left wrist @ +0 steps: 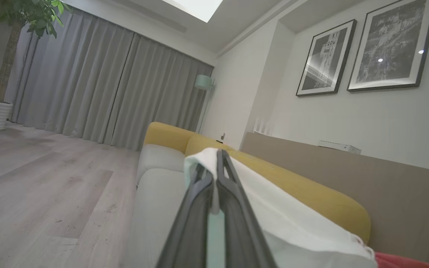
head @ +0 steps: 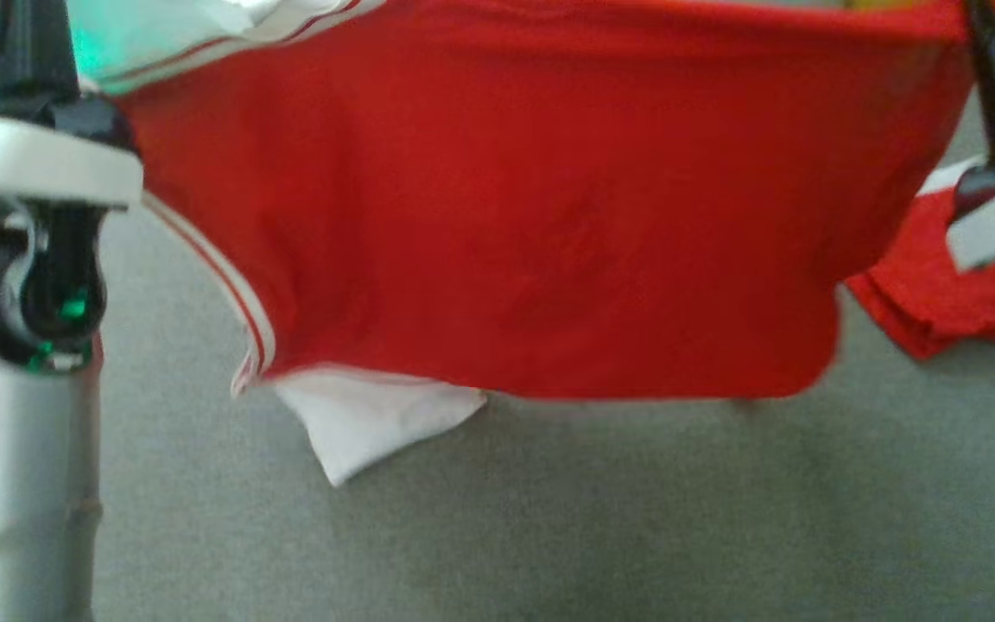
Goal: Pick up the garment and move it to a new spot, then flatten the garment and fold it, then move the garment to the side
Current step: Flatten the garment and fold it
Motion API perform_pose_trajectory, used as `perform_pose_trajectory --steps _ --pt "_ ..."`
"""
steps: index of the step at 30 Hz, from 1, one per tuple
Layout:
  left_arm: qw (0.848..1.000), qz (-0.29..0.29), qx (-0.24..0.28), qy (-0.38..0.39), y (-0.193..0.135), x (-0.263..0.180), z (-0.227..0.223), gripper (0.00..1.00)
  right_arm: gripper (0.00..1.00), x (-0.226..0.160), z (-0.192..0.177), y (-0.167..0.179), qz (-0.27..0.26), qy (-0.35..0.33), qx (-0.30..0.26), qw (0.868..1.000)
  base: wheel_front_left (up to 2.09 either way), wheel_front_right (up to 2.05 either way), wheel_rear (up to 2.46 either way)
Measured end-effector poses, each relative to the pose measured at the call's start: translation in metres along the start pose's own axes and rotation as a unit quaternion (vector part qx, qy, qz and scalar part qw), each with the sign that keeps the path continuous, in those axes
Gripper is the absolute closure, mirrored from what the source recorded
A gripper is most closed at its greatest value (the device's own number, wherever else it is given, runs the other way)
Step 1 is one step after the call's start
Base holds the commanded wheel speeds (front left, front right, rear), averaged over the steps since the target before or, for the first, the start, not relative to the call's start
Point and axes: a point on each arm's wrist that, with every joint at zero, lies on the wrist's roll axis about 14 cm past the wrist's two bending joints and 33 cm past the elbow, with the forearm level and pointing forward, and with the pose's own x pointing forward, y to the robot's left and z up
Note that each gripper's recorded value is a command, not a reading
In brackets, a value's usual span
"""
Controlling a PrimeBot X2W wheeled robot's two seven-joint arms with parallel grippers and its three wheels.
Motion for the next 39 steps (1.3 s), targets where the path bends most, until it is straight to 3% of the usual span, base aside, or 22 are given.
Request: perform_pose_trajectory --steps 4,10,15,19,24,27,31,35,39 --pt "1.000 0.015 0.016 0.018 0.024 0.029 -0.020 1.00 1.00 0.035 -0.009 -0.006 0.009 0.015 -0.022 1.000 0.00 0.00 0.00" --pt "0.997 0.048 0.055 0.012 0.073 0.107 -0.038 1.00 1.00 0.133 -0.019 -0.010 0.034 0.019 -0.085 0.996 0.00 0.00 0.00" --pt "0.995 0.077 0.054 -0.035 0.098 0.155 -0.040 1.00 1.00 0.193 -0.021 -0.025 0.022 -0.012 -0.143 0.989 0.00 0.00 0.00" --pt "0.990 0.082 0.073 -0.084 0.102 0.165 -0.025 1.00 1.00 0.216 -0.019 -0.021 0.016 -0.052 -0.135 0.989 0.00 0.00 0.00" --pt "0.990 0.077 0.080 -0.089 0.103 0.160 -0.022 1.00 1.00 0.217 -0.036 -0.018 0.008 -0.041 -0.118 0.992 0.00 0.00 0.00" --pt "0.992 0.059 0.105 -0.048 0.095 0.152 -0.048 1.00 1.00 0.208 -0.062 -0.020 0.005 -0.008 -0.116 0.993 0.00 0.00 0.00" --pt "0.989 0.061 0.131 0.040 0.106 0.115 -0.108 1.00 1.00 0.179 -0.124 -0.016 0.008 0.072 -0.099 0.992 0.00 0.00 0.00" --pt "0.981 0.076 0.127 0.125 0.119 0.056 -0.166 1.00 1.00 0.133 -0.188 -0.007 0.017 0.168 -0.088 0.982 0.00 0.00 0.00" --pt "0.971 0.075 0.120 0.193 0.117 -0.003 -0.203 1.00 1.00 0.089 -0.226 -0.001 0.022 0.249 -0.078 0.965 0.00 0.00 0.00"
